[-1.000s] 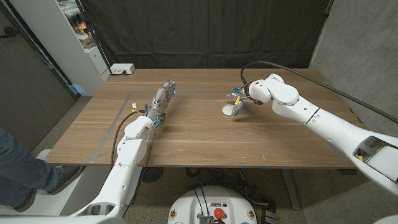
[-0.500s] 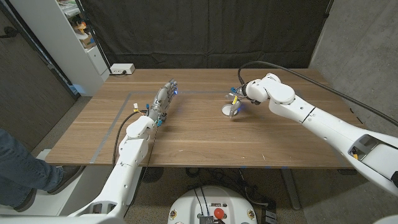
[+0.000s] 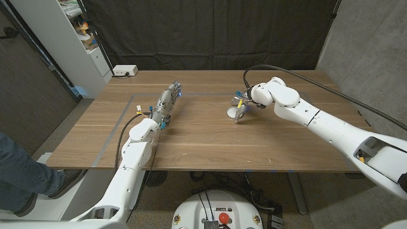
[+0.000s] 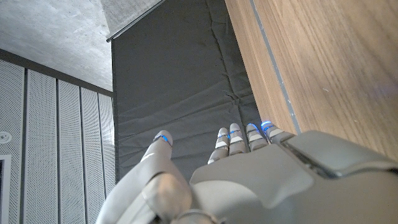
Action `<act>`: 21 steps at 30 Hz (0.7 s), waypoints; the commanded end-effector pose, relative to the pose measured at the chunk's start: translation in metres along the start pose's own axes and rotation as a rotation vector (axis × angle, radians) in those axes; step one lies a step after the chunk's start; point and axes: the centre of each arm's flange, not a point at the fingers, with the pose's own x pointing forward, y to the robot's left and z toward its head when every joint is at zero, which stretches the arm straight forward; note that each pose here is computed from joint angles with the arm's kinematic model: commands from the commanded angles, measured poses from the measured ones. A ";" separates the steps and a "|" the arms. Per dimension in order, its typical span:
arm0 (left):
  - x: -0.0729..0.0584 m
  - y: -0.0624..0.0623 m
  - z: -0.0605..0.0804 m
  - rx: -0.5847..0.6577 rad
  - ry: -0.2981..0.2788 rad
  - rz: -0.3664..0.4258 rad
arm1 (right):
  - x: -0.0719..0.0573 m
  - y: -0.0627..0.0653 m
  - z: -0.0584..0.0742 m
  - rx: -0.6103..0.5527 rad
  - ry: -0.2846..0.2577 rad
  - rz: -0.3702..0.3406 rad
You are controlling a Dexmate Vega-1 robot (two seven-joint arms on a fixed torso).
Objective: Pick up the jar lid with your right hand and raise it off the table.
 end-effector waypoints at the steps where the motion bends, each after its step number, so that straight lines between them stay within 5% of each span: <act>1: -0.003 0.000 -0.001 0.009 0.016 0.001 | 0.007 0.003 -0.002 -0.001 0.015 -0.008; 21: -0.005 0.000 -0.001 0.023 0.031 0.004 | 0.018 0.009 -0.001 -0.025 0.023 -0.012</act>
